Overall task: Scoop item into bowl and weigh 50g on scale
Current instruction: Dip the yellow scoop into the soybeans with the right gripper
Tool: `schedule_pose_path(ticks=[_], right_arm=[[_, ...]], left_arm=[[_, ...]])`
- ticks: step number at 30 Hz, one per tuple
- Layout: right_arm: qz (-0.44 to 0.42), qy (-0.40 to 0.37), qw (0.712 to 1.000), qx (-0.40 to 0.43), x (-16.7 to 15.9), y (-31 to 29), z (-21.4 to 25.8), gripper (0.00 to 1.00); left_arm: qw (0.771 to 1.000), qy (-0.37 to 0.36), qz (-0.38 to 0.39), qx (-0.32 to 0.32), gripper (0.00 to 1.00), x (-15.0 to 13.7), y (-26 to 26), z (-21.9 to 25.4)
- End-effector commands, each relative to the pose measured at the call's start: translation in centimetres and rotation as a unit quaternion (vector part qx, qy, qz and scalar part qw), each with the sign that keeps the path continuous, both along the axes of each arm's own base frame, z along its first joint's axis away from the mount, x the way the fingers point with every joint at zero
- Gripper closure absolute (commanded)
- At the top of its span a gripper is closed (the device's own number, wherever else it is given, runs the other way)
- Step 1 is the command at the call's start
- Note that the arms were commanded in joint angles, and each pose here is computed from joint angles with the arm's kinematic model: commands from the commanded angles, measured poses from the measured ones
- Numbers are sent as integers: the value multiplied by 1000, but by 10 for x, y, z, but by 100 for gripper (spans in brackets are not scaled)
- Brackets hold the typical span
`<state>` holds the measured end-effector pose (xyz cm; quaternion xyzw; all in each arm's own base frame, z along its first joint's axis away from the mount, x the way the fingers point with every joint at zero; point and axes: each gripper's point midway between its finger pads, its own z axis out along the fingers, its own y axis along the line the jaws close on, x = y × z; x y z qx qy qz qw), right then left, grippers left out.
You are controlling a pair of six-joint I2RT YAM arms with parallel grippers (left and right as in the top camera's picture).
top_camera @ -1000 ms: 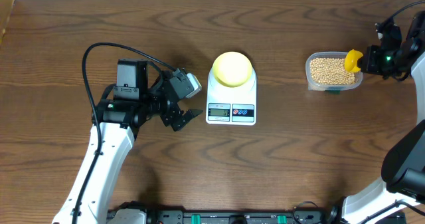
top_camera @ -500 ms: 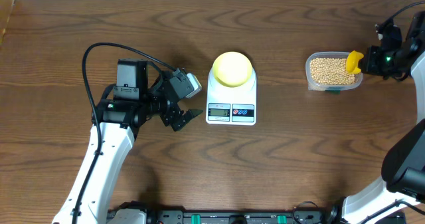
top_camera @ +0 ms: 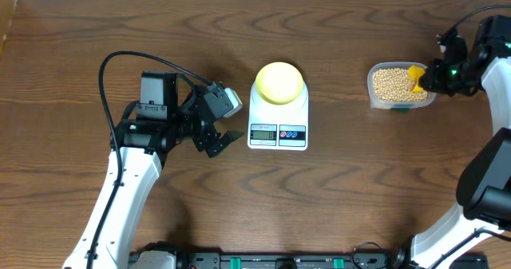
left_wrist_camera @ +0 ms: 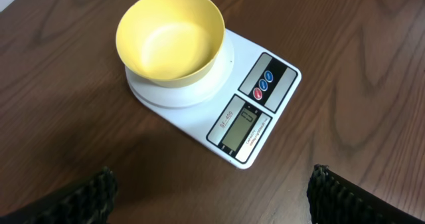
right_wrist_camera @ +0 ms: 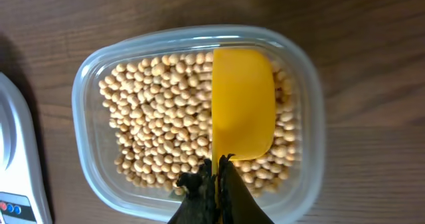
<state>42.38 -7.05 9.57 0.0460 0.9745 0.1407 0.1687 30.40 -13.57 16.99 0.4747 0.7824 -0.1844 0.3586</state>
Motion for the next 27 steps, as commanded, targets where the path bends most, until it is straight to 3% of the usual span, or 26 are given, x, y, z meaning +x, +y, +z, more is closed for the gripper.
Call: schedule_pose_path(ticks=[1,27], right_arm=[[11,26,999,20,-2,16,-19,99],[51,15,986,156,-17,44,0,99]], left_arm=[[1000,-20,-2,4,7,7,1,10],[1000,-20,-2,4,7,7,1,10]])
